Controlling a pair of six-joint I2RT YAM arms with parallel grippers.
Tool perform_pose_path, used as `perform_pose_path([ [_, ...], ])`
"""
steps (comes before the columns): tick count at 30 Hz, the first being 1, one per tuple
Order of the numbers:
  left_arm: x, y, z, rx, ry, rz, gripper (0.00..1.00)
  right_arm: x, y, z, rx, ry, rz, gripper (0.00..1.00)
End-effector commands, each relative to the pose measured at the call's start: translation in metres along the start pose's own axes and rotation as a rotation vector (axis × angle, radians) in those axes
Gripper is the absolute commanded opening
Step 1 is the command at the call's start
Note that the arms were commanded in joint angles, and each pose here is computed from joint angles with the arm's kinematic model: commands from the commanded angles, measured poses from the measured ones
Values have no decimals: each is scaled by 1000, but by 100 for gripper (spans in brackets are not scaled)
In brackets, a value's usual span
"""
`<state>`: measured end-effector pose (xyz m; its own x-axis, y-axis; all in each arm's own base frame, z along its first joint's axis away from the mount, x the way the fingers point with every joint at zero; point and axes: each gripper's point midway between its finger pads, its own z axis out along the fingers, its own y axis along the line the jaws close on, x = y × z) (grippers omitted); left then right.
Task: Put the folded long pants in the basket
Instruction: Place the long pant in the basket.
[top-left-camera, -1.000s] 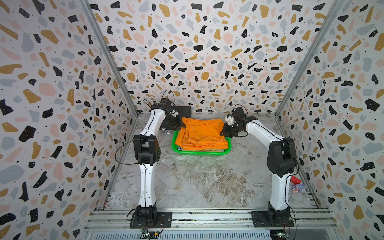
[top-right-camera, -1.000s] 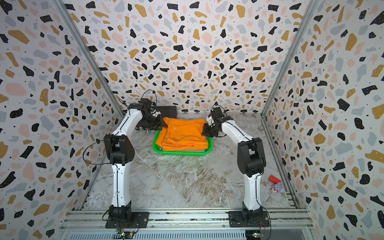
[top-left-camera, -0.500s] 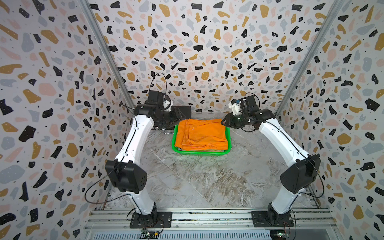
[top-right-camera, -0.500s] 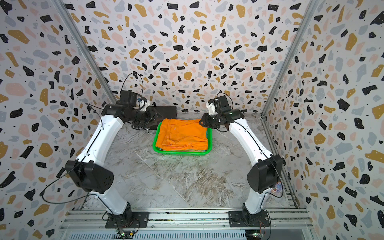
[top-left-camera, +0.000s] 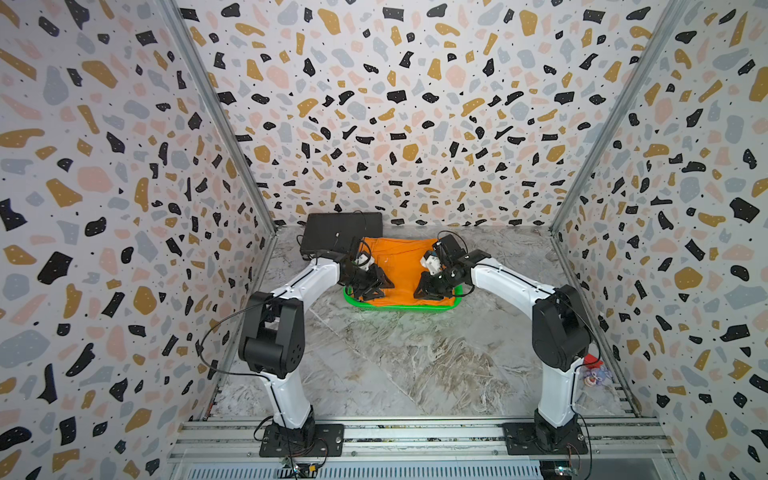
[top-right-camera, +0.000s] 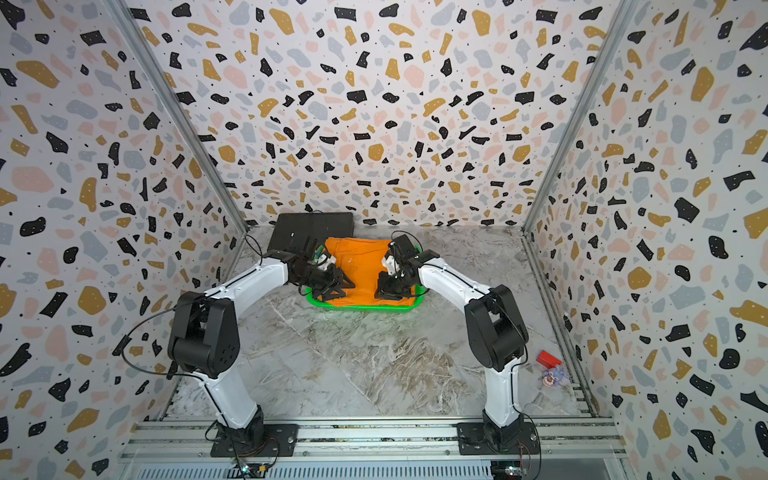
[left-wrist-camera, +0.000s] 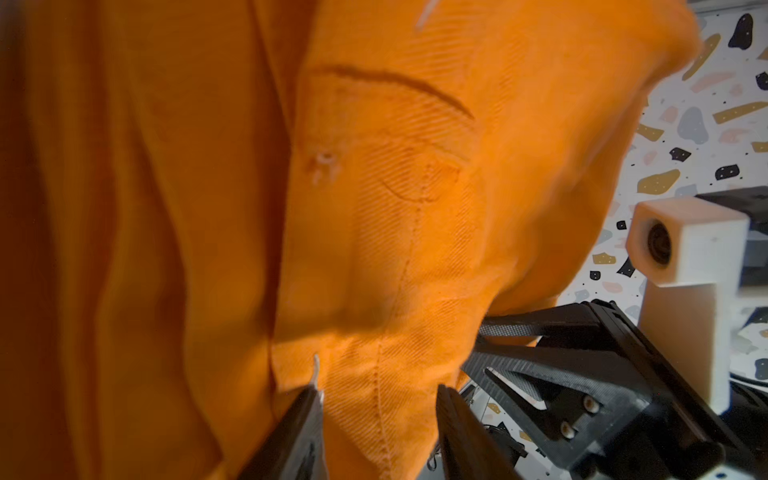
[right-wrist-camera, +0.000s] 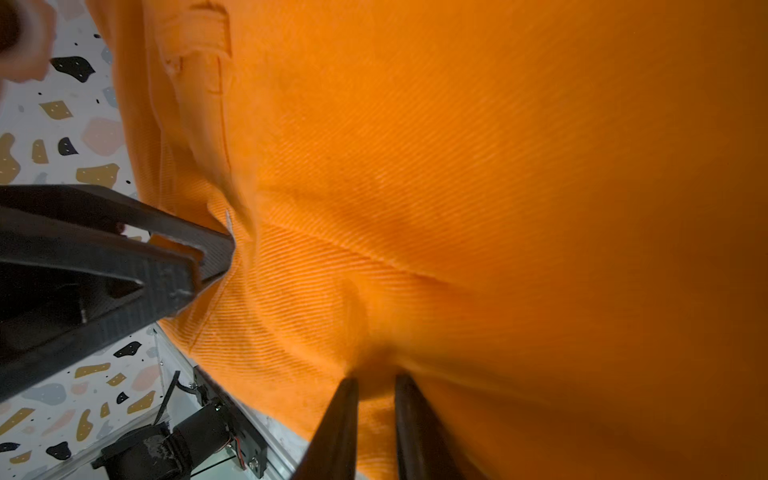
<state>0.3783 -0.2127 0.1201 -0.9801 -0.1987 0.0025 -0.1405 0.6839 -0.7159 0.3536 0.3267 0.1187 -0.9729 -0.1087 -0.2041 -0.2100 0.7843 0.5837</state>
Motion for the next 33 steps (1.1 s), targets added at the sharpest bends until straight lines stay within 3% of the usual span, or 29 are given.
perform_pose_path([
  [1,-6,6,8,14,-13,7,49,18,-31,14,98,59,61,21],
  [7,-8,-14,-7,59,-33,21,48,8,-17,-8,98,15,21,21],
  [13,-19,-68,-65,110,-150,115,51,-12,19,-77,93,-132,-74,27],
  [17,-30,-68,-76,104,-190,126,51,-5,0,-86,163,-138,-81,29],
  [22,-77,-52,-93,113,-256,75,51,-23,-33,-87,170,-164,-17,27],
  [29,-131,-80,-98,161,-310,107,51,-79,-23,-109,147,-262,-61,28],
  [33,-152,-81,-80,196,-281,93,51,-114,-22,-105,140,-303,-70,27],
])
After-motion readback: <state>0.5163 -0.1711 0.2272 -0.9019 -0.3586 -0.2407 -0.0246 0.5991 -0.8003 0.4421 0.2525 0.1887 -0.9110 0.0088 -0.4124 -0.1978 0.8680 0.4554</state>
